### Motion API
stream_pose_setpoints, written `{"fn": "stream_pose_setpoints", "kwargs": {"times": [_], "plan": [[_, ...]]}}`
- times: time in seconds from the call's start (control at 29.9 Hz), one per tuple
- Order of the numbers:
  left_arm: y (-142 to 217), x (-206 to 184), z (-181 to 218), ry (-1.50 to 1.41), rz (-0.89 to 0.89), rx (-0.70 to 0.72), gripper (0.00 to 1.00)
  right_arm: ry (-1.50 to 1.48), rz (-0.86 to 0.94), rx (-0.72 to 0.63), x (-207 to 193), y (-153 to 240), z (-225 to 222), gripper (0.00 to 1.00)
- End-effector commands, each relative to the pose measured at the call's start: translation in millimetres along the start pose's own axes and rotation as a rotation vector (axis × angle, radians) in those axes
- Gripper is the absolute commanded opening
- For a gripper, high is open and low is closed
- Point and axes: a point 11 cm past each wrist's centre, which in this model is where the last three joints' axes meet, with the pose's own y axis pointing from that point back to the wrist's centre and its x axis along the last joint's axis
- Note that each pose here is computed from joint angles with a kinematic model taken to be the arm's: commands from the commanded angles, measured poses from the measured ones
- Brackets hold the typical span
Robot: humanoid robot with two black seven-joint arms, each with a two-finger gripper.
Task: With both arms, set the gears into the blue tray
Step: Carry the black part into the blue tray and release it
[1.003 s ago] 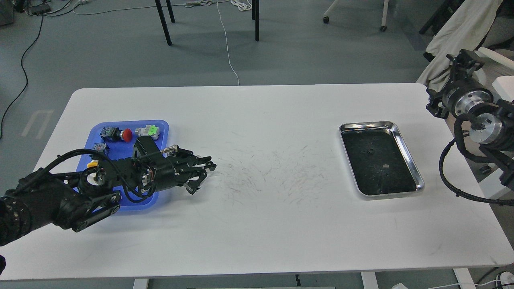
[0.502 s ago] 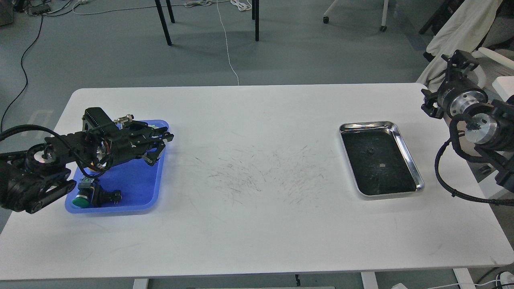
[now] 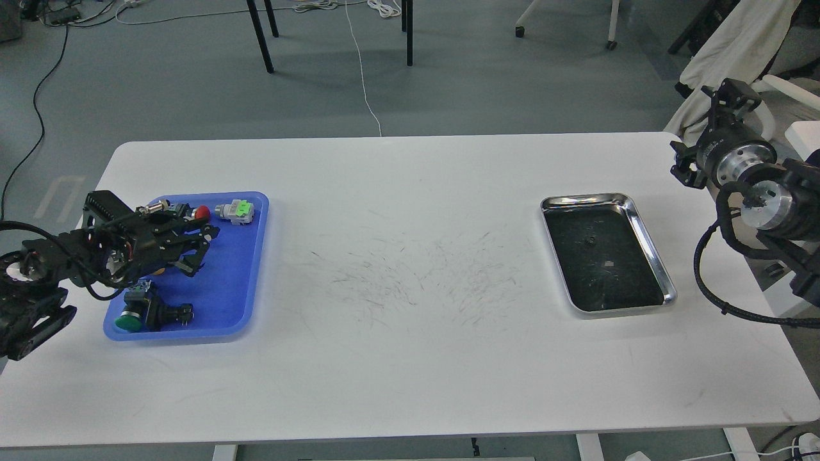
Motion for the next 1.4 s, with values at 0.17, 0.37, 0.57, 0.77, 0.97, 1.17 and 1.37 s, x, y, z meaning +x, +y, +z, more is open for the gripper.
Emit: {"fn": "stream_pose_setpoints", "kwargs": {"times": [0.17, 0.37, 0.57, 0.77, 0.97, 1.17, 1.37], "plan": [[-6, -4, 8, 0.014, -0.001, -0.008, 0.09, 0.000, 0.001, 0.000, 0, 0, 0, 0.97], [-5, -15, 13, 0.035, -0.020, -0.011, 0.16, 0.000, 0.001, 0.000, 0, 0, 0, 0.97], [-1, -20, 5, 0.042, -0.034, 0.018, 0.24, 0.001, 0.001, 0.001, 0, 0, 0, 0.97], [0, -21, 3, 0.062, -0.029, 0.030, 0.30, 0.001, 0.001, 0.001, 0, 0, 0, 0.97], [0, -19, 3, 0.085, -0.014, 0.038, 0.46, 0.001, 0.001, -0.001, 1, 0, 1, 0.97], [0, -6, -7, 0.190, 0.056, 0.089, 0.55, 0.001, 0.002, -0.002, 1, 0, 1, 0.97], [13, 27, -47, 0.432, 0.182, 0.217, 0.61, 0.000, -0.001, -0.003, 0, 0, 2, 0.97]]}}
